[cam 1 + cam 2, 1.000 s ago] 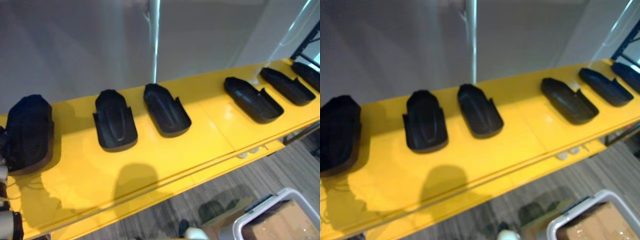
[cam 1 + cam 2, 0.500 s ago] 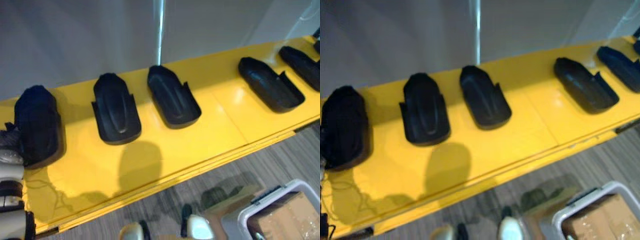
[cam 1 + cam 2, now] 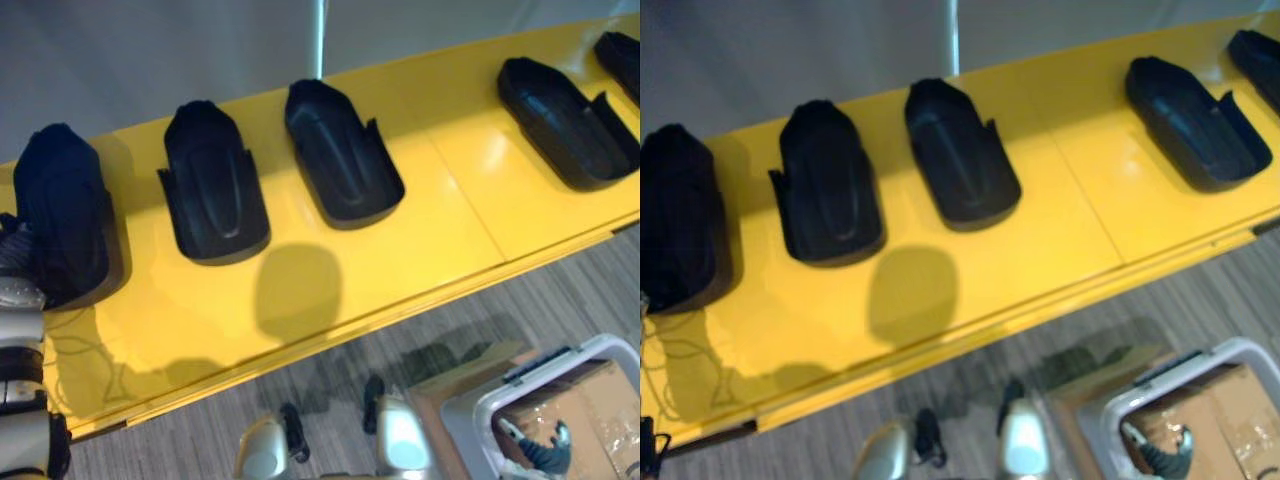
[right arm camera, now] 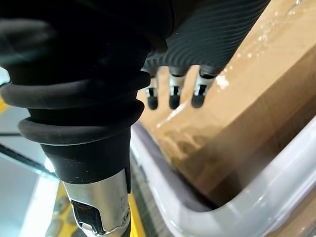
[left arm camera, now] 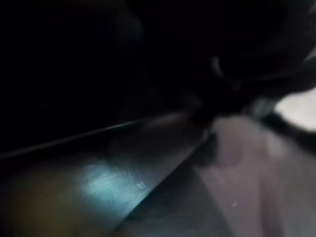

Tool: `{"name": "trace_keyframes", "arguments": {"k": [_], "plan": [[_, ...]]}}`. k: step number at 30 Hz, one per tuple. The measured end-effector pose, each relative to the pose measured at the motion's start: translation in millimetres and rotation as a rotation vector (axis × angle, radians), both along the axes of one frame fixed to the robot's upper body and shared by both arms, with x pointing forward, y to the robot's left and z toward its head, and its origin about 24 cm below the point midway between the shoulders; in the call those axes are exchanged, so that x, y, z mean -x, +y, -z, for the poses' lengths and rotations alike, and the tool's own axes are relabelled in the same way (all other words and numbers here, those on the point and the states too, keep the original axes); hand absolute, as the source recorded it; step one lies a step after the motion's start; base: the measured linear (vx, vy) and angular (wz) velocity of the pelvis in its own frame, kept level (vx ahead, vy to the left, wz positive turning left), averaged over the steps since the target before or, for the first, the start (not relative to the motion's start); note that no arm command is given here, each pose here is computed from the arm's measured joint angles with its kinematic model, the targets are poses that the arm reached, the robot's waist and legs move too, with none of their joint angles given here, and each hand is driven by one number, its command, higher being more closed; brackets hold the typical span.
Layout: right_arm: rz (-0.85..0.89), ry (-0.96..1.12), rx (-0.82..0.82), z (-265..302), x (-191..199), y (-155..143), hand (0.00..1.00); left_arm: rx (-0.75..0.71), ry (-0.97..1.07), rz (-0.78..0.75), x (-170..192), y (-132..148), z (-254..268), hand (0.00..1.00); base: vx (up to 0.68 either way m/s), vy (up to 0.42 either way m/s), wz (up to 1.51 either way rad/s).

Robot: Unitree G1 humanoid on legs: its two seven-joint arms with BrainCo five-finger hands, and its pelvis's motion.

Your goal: Walk over and take plastic housings, then place them on the shelf

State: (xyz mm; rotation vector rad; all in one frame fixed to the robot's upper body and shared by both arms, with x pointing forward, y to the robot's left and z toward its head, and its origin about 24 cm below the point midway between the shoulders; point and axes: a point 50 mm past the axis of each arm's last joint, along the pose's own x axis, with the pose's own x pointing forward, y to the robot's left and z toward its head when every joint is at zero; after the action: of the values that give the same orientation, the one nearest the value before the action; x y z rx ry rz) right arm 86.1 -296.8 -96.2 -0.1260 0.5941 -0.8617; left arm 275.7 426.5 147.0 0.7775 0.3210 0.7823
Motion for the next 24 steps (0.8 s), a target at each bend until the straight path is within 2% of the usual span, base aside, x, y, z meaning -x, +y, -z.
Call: {"name": "trace_keyframes", "arguments": {"k": [2, 5, 9, 12, 15, 19, 24], "plan": [[-0.036, 0.015, 0.023, -1.2, -0.9, -1.1, 0.0, 0.008, -0.008, -0.001, -0.5, -0.9, 1.0, 0.0, -0.02, -0.094, -0.01], [-0.316, 0.058, 0.106, -7.3, -9.1, 8.7, 0.0, 0.01, -0.001, 0.011, -2.2, -3.2, 2.4, 0.0, 0.02, -0.058, 0.05], [-0.874, 0.051, 0.143, -10.8, -36.9, 61.2, 0.0, -0.015, 0.003, 0.046, -11.9, -11.0, -2.7, 0.0, 0.05, -0.052, 0.22], [-1.144, -0.03, 0.102, -12.1, -51.7, 107.2, 0.0, -0.034, 0.014, 0.079, -18.7, -18.9, -3.0, 0.0, 0.03, -0.039, 0.41], [-1.281, -0.129, 0.143, -26.2, -66.4, 125.8, 0.0, -0.06, 0.0, 0.069, -20.0, -19.7, -6.4, 0.0, 0.01, -0.009, 0.23], [-1.491, -0.259, 0.139, -38.8, -80.7, 171.2, 0.0, -0.116, -0.032, 0.078, -23.0, -22.9, -11.6, 0.0, 0.0, -0.034, 0.26], [-1.538, -0.338, 0.121, -50.4, -83.6, 189.2, 0.0, -0.165, -0.043, 0.103, -26.9, -27.2, -15.9, 0.0, 0.0, -0.027, 0.18]]}}
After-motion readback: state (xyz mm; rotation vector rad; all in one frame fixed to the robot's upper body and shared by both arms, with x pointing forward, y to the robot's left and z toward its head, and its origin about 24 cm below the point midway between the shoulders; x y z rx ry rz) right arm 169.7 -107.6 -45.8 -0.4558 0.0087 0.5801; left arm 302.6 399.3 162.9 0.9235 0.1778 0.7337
